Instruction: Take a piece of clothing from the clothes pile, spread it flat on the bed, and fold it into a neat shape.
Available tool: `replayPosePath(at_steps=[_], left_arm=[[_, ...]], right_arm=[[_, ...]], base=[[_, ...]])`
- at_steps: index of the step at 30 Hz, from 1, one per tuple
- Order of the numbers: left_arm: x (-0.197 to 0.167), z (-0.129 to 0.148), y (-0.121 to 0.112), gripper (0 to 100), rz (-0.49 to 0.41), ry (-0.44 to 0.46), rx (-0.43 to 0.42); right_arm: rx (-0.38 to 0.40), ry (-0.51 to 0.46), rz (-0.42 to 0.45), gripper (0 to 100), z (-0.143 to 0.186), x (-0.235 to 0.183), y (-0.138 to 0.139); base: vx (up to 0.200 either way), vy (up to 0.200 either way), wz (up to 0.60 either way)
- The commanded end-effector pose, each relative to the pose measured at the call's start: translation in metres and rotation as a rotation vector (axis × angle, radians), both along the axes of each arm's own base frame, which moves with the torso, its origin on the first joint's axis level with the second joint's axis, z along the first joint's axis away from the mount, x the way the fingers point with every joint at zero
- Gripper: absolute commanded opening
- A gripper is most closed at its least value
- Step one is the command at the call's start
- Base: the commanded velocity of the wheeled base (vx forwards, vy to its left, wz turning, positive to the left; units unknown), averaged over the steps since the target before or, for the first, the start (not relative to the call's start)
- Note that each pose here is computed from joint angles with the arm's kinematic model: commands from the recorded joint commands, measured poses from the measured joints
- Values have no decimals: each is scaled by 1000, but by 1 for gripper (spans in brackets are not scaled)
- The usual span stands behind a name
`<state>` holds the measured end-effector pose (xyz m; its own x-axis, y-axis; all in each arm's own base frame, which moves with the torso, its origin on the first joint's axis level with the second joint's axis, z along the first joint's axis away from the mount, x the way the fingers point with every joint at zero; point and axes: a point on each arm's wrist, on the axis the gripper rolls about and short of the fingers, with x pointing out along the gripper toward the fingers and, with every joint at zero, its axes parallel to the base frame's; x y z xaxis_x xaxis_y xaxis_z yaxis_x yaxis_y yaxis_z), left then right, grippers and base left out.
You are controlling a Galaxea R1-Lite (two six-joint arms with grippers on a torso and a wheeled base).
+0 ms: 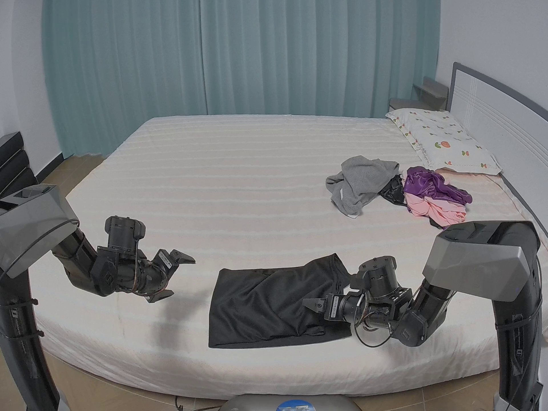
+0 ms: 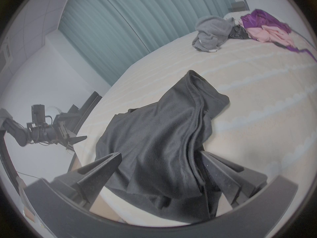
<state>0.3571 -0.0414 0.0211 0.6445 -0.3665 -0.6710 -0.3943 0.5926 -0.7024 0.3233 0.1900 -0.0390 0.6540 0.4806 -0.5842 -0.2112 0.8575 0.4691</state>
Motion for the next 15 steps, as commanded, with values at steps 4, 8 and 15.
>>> replayPosePath(at_steps=[4, 8, 15], left_arm=[[0, -1, 0, 100, 1, 1, 2], [0, -1, 0, 100, 1, 1, 0], [0, -1, -1, 100, -1, 2, 2]], right_arm=[[-43, -6, -25, 100, -2, 0, -9], [-54, 15, -23, 100, -4, -7, -13], [-44, 38, -23, 0, -5, -12, -14]], base=[[0, 0, 0], [0, 0, 0], [0, 0, 0]])
